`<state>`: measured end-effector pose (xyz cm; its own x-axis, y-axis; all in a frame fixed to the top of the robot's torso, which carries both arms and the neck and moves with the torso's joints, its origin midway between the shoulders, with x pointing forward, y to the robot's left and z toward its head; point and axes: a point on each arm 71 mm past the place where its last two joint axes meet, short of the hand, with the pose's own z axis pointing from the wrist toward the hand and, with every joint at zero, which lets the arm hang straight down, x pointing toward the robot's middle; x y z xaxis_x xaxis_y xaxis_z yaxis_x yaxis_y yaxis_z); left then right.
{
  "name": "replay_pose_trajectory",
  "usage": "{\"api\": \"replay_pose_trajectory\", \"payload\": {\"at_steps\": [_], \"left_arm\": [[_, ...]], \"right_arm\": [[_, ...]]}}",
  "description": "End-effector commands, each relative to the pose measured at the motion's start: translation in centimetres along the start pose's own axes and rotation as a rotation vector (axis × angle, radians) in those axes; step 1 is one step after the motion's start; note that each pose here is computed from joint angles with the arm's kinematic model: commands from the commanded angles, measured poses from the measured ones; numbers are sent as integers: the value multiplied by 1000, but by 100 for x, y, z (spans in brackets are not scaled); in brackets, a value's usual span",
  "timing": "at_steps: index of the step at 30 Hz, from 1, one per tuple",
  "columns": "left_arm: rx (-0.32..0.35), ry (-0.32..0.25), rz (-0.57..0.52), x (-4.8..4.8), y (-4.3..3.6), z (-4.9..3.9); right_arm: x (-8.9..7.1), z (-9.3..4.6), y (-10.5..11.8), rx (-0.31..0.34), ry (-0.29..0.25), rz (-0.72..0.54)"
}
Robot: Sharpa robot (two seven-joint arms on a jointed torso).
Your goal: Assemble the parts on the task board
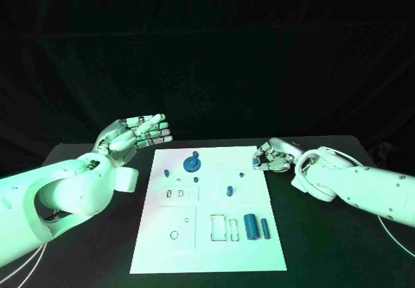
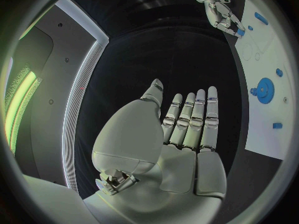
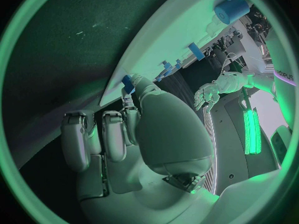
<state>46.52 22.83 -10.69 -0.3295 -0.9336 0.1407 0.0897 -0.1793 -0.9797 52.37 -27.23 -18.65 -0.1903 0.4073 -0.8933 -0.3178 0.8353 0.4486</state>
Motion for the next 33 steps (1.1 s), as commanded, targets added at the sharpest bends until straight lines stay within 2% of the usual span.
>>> {"api": "replay_pose_trajectory", "payload": {"at_steps": [1, 8, 14, 21, 28, 33], "left_arm": [[6, 19, -10, 21, -8, 1], [2, 17, -9, 11, -5, 4], [-9, 17, -9, -5, 4, 7], [-15, 13, -8, -29, 19, 24], [-20, 8, -7, -46, 43, 43], [-22, 9, -8, -42, 52, 52]], "right_arm": [[-3, 2, 7, -1, -17, -3], [-2, 5, 69, 5, -53, 15], [6, -34, 256, 14, -76, 19], [64, -46, 753, -53, -80, 17], [278, -1, 1314, -162, -34, 14], [429, 43, 1604, -226, -11, -10]]}}
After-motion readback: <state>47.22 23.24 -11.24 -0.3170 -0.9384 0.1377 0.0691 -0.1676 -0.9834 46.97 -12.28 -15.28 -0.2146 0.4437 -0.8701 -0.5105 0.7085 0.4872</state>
